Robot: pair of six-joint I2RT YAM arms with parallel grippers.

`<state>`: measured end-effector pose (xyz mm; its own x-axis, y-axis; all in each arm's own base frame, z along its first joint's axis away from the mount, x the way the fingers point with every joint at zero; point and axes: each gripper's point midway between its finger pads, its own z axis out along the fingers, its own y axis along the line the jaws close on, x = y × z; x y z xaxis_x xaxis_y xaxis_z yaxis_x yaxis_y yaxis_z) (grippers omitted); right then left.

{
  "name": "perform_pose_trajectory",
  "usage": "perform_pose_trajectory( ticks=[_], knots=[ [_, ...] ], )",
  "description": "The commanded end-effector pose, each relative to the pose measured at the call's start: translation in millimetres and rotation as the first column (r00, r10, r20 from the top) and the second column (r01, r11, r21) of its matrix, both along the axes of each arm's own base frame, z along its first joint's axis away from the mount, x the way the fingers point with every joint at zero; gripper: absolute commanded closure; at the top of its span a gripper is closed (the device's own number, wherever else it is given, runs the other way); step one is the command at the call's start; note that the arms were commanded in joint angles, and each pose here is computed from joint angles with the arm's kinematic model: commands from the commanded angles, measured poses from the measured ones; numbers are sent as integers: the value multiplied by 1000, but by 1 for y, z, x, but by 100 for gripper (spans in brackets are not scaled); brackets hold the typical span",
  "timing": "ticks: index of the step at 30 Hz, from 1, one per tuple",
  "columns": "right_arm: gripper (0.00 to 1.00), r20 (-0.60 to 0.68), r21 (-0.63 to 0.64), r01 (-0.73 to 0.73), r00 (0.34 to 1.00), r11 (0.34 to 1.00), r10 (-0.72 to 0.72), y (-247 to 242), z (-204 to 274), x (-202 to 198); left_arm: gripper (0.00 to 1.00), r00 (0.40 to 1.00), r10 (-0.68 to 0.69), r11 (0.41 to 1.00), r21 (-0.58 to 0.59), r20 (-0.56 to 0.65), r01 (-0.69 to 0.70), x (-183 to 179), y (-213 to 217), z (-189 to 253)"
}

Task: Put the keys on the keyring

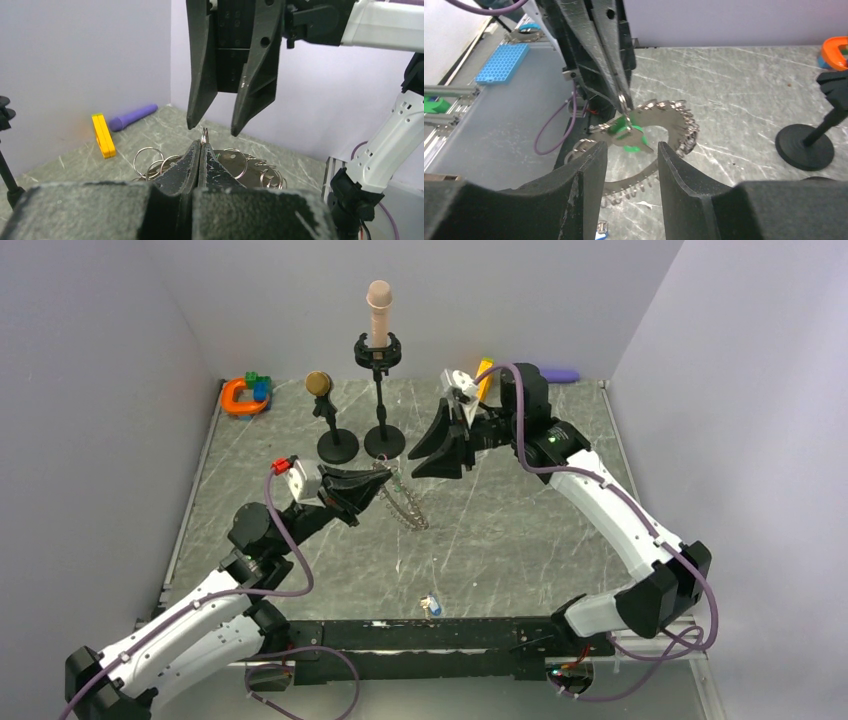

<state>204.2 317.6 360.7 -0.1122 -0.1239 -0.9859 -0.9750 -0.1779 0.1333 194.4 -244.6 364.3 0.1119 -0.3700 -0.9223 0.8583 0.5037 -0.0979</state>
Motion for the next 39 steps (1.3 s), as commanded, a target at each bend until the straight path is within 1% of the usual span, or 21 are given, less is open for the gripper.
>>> perform_pose_trajectory(
  ticks=[1, 6, 8, 12, 17, 24, 27, 28, 34, 39],
  knots=[
    [54, 15, 59, 36, 999, 998, -37, -1, 21, 19, 100, 994, 9, 993, -121, 112, 4, -6, 10, 39],
    [55, -22, 75, 31, 999, 997, -30, 0, 26, 22, 100, 993, -15, 991, -134, 119, 31, -7, 9, 40],
    [57, -53, 85, 20, 998, 996, -15, 2, 28, 21, 100, 992, -26, 990, -135, 121, 43, -8, 8, 40],
    [61, -64, 109, -12, 998, 994, 19, 6, 32, 16, 100, 992, -39, 988, -142, 123, 57, -7, 7, 41],
    [64, -75, 100, -43, 996, 994, 50, 10, 28, 9, 100, 991, -40, 986, -155, 125, 59, -6, 8, 43],
    [64, -87, 86, -45, 995, 995, 53, 13, 23, 9, 100, 991, -52, 984, -165, 125, 73, -4, 6, 45],
    [68, -91, 83, -49, 994, 995, 57, 13, 21, 9, 100, 991, -55, 983, -165, 126, 75, -4, 5, 45],
    [70, -94, 82, -51, 994, 995, 59, 13, 21, 9, 100, 991, -56, 983, -166, 125, 77, -4, 5, 45],
    [89, -94, 77, -63, 993, 995, 70, 13, 19, 6, 100, 990, -54, 982, -173, 128, 76, -3, 6, 46],
    [98, -76, 71, -68, 994, 995, 73, 14, 16, 4, 100, 991, -46, 981, -184, 127, 69, -2, 8, 47]
  ],
)
